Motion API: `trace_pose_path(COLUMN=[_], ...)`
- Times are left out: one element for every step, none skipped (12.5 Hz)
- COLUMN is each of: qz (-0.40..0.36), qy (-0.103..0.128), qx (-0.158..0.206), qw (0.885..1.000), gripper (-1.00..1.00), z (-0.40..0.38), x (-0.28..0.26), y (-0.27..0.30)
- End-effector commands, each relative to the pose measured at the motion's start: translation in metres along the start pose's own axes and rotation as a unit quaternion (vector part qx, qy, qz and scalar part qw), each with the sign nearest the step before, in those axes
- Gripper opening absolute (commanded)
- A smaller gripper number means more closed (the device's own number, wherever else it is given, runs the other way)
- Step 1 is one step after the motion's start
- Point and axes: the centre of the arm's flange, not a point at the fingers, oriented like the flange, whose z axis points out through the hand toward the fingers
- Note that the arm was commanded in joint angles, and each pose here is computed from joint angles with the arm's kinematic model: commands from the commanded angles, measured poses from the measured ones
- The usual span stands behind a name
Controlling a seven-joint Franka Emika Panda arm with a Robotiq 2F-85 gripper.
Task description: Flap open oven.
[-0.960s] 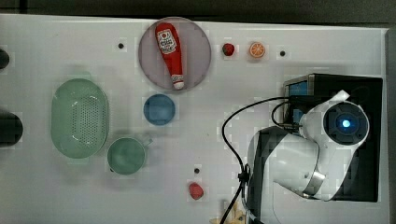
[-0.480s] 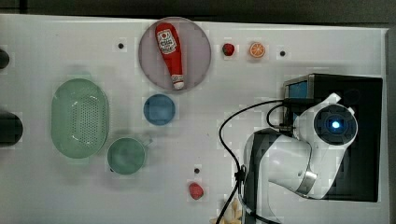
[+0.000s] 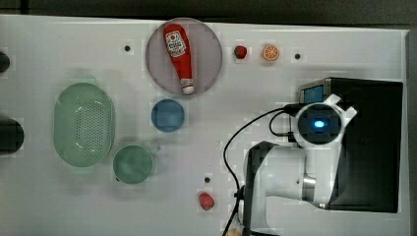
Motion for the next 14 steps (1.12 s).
trace_pose_path(qz=[0.02, 0.018, 0.014, 0.009, 0.006, 0.005, 0.006, 0.017, 0.028, 0.039, 0.036, 0.028, 0.02, 0.014], qy=[-0.005, -0.007, -0.008, -0.008, -0.009, -0.009, -0.009, -0.011, -0.013, -0.014, -0.017, -0.02, -0.02, -0.018], qx=[-0.002, -0.012, -0.029, -0.052, -0.074, -0.091, -0.101, -0.108, -0.114, -0.121, -0.127, -0.13, -0.131, -0.129], qw=[1.0, 1.0, 0.999, 0.999, 0.997, 0.996, 0.995, 0.994, 0.993, 0.992, 0.991, 0.991, 0.991, 0.991], gripper=[-0.65, -0.65, -0.65, -0.65, -0.65, -0.65, -0.65, -0.65, -0.65, -0.65, -0.65, -0.65, -0.65, -0.65], z=[-0.001, 0.002, 0.004, 0.008, 0.014, 0.021, 0.029, 0.037, 0.048, 0.056, 0.066, 0.075, 0.082, 0.089], x=[0.009, 0.009, 0.01, 0.012, 0.014, 0.015, 0.016, 0.017, 0.018, 0.021, 0.024, 0.027, 0.032, 0.037], y=[-0.081, -0.096, -0.111, -0.125, -0.139, -0.153, -0.168, -0.182, -0.194, -0.203, -0.211, -0.219, -0.227, -0.233])
